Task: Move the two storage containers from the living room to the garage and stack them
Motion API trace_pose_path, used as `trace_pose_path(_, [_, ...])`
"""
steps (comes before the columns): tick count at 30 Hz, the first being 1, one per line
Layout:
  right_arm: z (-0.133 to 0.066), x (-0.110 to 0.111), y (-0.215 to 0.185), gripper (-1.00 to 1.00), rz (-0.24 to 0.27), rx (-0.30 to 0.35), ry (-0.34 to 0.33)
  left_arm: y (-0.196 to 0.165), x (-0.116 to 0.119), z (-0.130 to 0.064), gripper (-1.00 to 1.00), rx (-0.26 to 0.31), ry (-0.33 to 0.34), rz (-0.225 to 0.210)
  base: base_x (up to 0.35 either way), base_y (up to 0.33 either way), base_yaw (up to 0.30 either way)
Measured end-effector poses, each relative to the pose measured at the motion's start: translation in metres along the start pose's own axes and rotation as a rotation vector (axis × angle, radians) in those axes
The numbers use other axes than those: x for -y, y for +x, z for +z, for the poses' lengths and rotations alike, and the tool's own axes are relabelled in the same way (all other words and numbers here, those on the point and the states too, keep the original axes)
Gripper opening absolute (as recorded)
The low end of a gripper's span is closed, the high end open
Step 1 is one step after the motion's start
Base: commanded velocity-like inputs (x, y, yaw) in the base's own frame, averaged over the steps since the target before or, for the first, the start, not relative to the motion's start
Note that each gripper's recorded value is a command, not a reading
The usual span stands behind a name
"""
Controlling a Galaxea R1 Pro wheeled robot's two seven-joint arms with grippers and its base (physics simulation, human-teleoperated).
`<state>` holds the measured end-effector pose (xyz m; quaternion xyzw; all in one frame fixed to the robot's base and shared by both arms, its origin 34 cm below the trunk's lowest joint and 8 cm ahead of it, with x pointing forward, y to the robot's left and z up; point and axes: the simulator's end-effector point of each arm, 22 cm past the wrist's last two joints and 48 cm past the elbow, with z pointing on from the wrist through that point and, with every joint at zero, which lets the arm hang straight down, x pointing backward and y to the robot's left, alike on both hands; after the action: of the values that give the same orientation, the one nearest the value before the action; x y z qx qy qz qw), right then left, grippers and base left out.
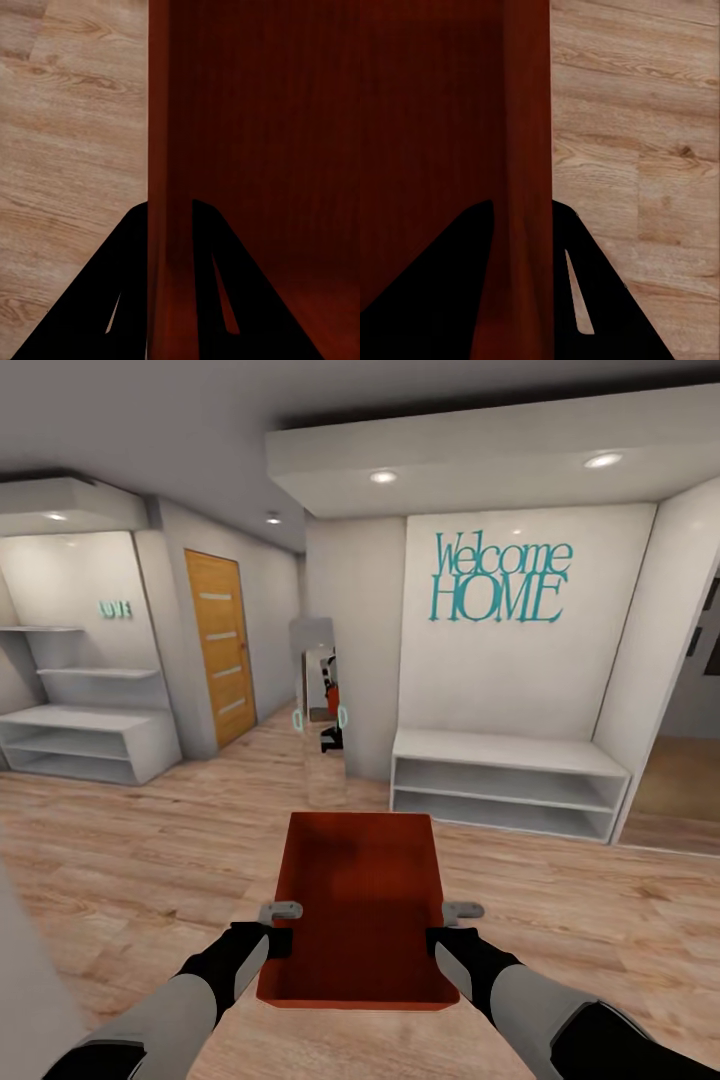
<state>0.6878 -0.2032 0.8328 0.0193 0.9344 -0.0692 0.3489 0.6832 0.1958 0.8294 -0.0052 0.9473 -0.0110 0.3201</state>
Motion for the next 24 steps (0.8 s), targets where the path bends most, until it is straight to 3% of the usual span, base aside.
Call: trace_pose_path(24, [0.0000, 0.0001, 0.0002, -1.00, 0.000, -0.001, 0.000, 0.0002, 0.0001, 0.0000, -1.00, 0.000, 0.000, 0.000, 0.322, 0.000, 0.000])
